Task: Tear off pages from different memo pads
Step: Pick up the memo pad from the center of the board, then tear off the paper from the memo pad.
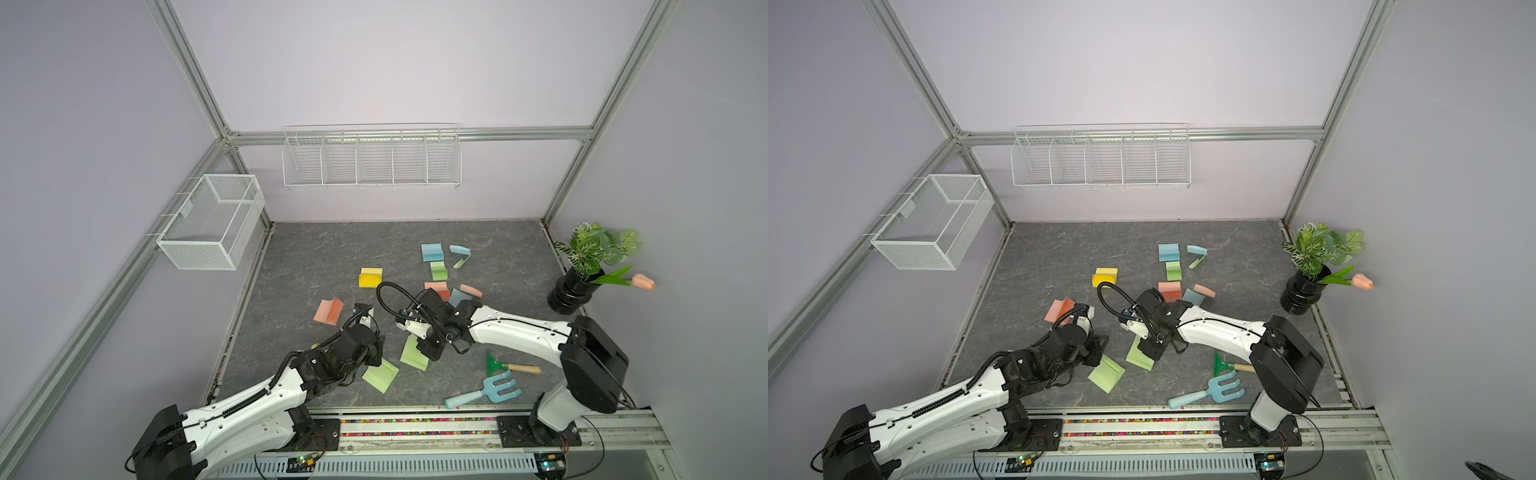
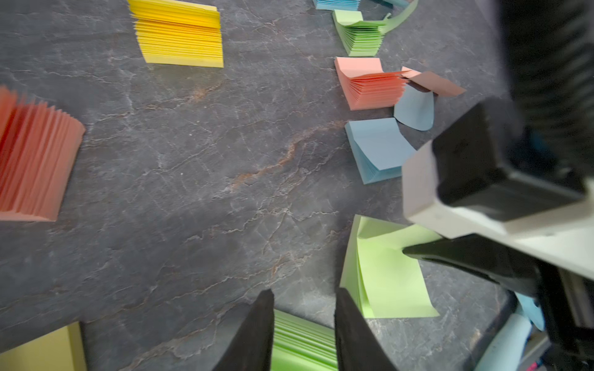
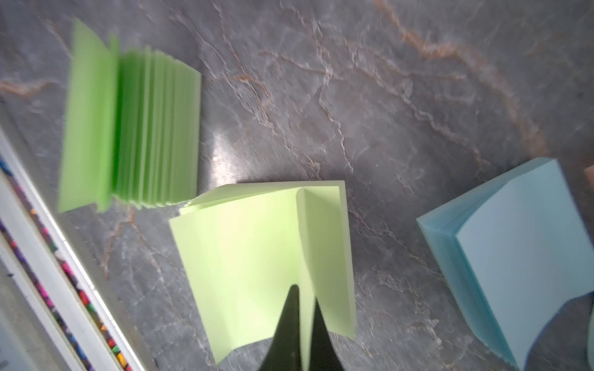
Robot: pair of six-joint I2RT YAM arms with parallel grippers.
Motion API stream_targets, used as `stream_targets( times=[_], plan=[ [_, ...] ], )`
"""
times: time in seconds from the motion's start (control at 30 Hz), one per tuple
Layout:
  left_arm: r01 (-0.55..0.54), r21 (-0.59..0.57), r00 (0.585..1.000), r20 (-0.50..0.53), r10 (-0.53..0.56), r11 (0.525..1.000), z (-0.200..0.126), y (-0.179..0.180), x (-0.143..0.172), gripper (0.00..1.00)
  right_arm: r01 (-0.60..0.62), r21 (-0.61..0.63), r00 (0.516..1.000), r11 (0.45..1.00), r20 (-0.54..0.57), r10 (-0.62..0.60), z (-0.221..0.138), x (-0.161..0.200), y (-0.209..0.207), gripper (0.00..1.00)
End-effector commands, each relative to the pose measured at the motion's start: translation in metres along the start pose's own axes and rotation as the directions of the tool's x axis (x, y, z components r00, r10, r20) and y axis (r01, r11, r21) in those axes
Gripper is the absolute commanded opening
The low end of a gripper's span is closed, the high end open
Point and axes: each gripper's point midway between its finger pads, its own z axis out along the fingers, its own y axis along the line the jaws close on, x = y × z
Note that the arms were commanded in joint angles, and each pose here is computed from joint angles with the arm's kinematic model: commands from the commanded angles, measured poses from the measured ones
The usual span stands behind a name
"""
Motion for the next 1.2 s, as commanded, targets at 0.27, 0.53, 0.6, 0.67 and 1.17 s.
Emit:
stream_targets(
  times=[0.27, 0.53, 0.6, 0.67, 1.17],
  plan=[
    [-0.116, 0.356, 0.993, 0.028, 0.113, 0.927, -0.027, -0.063, -0.006, 0.56, 0.360, 0.037, 0.881, 0.932, 0.314, -0.353, -0.092, -0.044, 0.026, 0.07],
    [-0.173, 0.526, 0.985, 0.068, 0.161, 0.833, -0.049, -0.090, -0.002, 0.71, 0.522, -0.020, 0.789, 0.853, 0.390, -0.474, -0.116, -0.034, 0.055, 0.07],
    [-0.174, 0.531, 0.984, 0.067, 0.164, 0.829, -0.049, -0.091, -0.002, 0.71, 0.550, -0.037, 0.764, 0.835, 0.426, -0.484, -0.122, -0.034, 0.063, 0.07],
    [-0.176, 0.538, 0.984, 0.070, 0.164, 0.824, -0.051, -0.093, -0.003, 0.68, 0.566, -0.037, 0.743, 0.823, 0.455, -0.491, -0.128, -0.033, 0.068, 0.06],
    [-0.114, 0.366, 0.991, 0.103, 0.081, 0.924, -0.042, -0.061, -0.018, 0.00, 0.486, 0.206, 0.706, 0.849, 0.480, -0.521, -0.155, -0.039, 0.041, 0.07]
  ],
)
